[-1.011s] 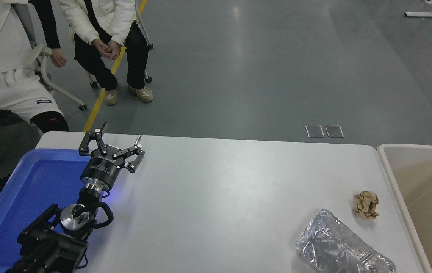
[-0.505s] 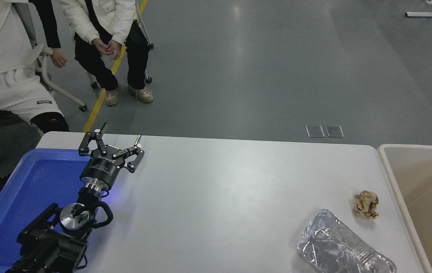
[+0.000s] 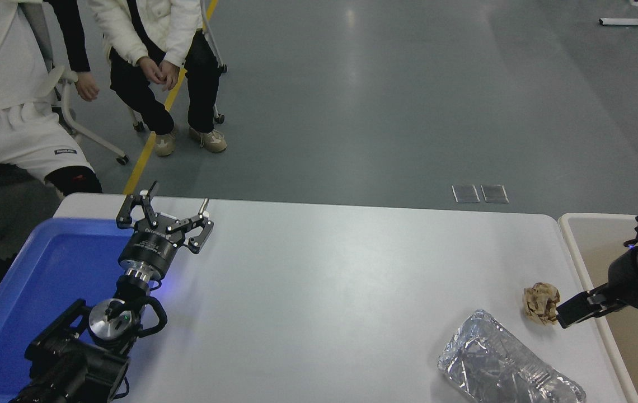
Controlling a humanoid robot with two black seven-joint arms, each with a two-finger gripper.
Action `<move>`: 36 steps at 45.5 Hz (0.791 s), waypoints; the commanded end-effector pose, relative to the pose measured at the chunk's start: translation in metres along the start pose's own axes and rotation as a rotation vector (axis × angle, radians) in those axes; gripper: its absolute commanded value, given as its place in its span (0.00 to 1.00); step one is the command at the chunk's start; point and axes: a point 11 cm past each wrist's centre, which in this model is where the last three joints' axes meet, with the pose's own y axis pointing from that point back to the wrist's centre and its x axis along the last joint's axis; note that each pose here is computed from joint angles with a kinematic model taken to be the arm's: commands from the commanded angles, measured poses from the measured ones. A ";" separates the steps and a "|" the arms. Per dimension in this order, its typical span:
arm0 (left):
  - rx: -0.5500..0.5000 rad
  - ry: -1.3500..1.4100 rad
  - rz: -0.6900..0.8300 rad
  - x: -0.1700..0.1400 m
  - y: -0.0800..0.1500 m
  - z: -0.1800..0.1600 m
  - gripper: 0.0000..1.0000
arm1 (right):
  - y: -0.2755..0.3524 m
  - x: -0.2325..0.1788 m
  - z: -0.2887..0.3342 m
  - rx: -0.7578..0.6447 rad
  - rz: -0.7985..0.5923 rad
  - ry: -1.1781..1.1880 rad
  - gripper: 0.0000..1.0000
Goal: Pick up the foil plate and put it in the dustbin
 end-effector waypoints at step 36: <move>0.000 0.000 0.001 0.000 0.000 0.000 0.99 | -0.112 -0.015 -0.019 0.053 -0.013 0.002 0.96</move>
